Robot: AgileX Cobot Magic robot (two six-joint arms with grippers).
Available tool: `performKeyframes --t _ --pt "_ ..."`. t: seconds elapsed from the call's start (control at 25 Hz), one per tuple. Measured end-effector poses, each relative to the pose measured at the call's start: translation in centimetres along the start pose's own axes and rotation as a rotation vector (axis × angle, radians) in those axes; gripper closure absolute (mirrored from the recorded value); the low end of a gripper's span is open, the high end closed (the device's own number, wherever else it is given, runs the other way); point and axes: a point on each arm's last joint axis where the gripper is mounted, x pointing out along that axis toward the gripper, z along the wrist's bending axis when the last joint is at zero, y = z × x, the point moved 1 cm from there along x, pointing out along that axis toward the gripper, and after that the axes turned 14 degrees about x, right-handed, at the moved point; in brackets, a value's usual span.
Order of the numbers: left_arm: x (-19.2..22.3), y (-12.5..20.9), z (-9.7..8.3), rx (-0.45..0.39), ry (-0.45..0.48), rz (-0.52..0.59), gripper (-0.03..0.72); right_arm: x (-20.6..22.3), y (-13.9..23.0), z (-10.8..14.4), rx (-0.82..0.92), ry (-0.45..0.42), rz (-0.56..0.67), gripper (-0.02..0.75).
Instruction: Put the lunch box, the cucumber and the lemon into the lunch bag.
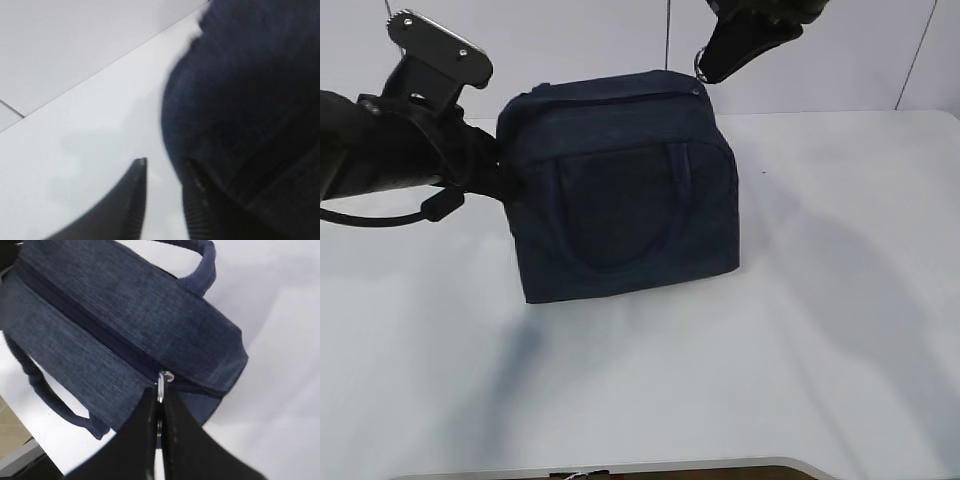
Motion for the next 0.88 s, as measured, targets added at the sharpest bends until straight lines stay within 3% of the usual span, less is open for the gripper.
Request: performKeyframes --t 0.12,0.24,0.44,0.64,0.72,0.88 --pt "-0.7 -0.6 0.3 -0.009 0.015 -0.025 0.326 0.0 0.0 -0.1 0.000 0.005 0.003 0.733" --pt "-1.6 -1.2 0.6 -0.022 0.044 -0.057 0.253 0.0 0.1 0.0 0.001 0.005 0.005 0.733" --pt "-2.9 -1.7 0.3 0.012 0.232 -0.109 0.233 0.0 0.1 -0.2 0.028 0.023 0.010 0.733" --pt "-4.0 -1.3 -1.6 0.184 0.486 -0.133 0.230 0.0 0.2 -0.4 0.080 0.040 0.013 0.733" --pt "-4.3 -1.3 -1.8 0.210 0.524 -0.141 0.230 0.0 0.2 -0.4 0.099 0.041 0.013 0.733" --pt "-4.9 -1.6 -1.2 0.226 0.503 -0.160 0.230 0.0 0.2 -0.4 0.121 0.041 0.012 0.733"
